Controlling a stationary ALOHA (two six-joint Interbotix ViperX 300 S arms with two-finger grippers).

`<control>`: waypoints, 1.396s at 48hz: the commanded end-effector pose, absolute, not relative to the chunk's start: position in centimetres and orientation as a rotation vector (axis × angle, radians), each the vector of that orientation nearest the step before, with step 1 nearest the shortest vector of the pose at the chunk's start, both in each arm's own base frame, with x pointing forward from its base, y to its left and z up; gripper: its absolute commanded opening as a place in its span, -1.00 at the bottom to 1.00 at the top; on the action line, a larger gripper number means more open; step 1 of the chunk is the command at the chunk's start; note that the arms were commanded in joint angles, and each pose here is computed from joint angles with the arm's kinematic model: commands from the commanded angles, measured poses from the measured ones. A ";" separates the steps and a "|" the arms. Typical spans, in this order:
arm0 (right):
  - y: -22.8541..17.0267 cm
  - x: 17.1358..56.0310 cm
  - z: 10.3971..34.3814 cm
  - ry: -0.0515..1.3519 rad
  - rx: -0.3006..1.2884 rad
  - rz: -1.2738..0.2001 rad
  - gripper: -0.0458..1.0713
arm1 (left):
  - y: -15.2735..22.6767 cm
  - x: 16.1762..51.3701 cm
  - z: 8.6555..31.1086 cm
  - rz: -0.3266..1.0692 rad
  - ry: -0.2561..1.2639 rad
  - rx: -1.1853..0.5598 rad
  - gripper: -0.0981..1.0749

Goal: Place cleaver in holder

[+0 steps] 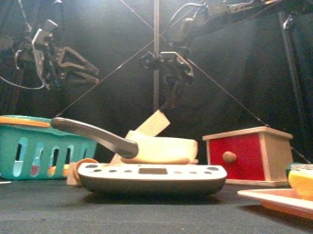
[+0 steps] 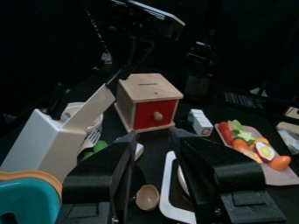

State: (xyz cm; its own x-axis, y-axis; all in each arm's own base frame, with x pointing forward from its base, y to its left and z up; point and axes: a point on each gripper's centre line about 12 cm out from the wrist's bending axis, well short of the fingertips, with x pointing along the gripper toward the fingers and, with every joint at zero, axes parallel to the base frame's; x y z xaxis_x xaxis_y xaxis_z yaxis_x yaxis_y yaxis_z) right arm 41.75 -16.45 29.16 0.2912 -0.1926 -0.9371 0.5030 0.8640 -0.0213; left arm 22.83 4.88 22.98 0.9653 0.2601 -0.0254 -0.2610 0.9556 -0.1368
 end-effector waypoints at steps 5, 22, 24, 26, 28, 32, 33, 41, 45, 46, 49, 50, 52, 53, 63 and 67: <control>-17.1 42.2 30.9 1.180 0.309 -0.483 -0.06 | 5.0 23.0 23.4 0.268 -0.005 -0.137 0.47; -17.5 43.2 32.6 1.227 0.327 -0.490 -0.06 | 5.0 22.9 23.3 0.269 -0.004 -0.138 0.47; -17.5 43.2 32.7 1.243 0.332 -0.491 -0.06 | 5.0 22.9 23.3 0.270 -0.004 -0.139 0.47; -17.5 43.2 32.9 1.251 0.331 -0.492 -0.06 | 5.0 23.0 23.3 0.268 -0.002 -0.139 0.47; -17.6 43.4 33.1 1.256 0.333 -0.491 -0.06 | 5.0 22.9 23.3 0.270 -0.004 -0.139 0.47; -17.6 43.8 33.6 1.256 0.334 -0.492 -0.06 | 5.0 22.9 23.3 0.270 -0.002 -0.139 0.47; -17.7 43.9 33.6 1.257 0.333 -0.491 -0.06 | 5.0 22.9 23.3 0.270 -0.002 -0.139 0.47; -18.1 44.6 34.3 1.261 0.338 -0.495 -0.06 | 5.0 22.9 23.2 0.271 -0.001 -0.139 0.47; -18.2 45.1 34.2 1.276 0.337 -0.493 -0.06 | 5.1 22.9 23.1 0.273 0.002 -0.139 0.47; -18.3 45.2 34.1 1.281 0.334 -0.490 -0.06 | 5.1 22.8 23.1 0.273 0.001 -0.139 0.47; -18.3 45.4 33.9 1.301 0.323 -0.480 -0.06 | 5.1 22.8 23.1 0.273 0.002 -0.139 0.47; -18.4 45.5 33.8 1.309 0.319 -0.476 -0.06 | 5.1 22.8 23.1 0.272 0.002 -0.138 0.47; -18.4 45.7 33.5 1.324 0.310 -0.465 -0.06 | 5.1 22.8 23.0 0.273 0.004 -0.139 0.47; -18.5 45.8 33.5 1.324 0.310 -0.463 -0.06 | 5.1 22.8 23.1 0.273 0.002 -0.139 0.47; -19.0 46.7 33.4 1.321 0.310 -0.460 -0.06 | 5.1 22.8 23.0 0.273 0.005 -0.139 0.47; -19.3 46.9 33.3 1.317 0.312 -0.459 -0.06 | 5.1 22.7 22.9 0.274 0.008 -0.139 0.47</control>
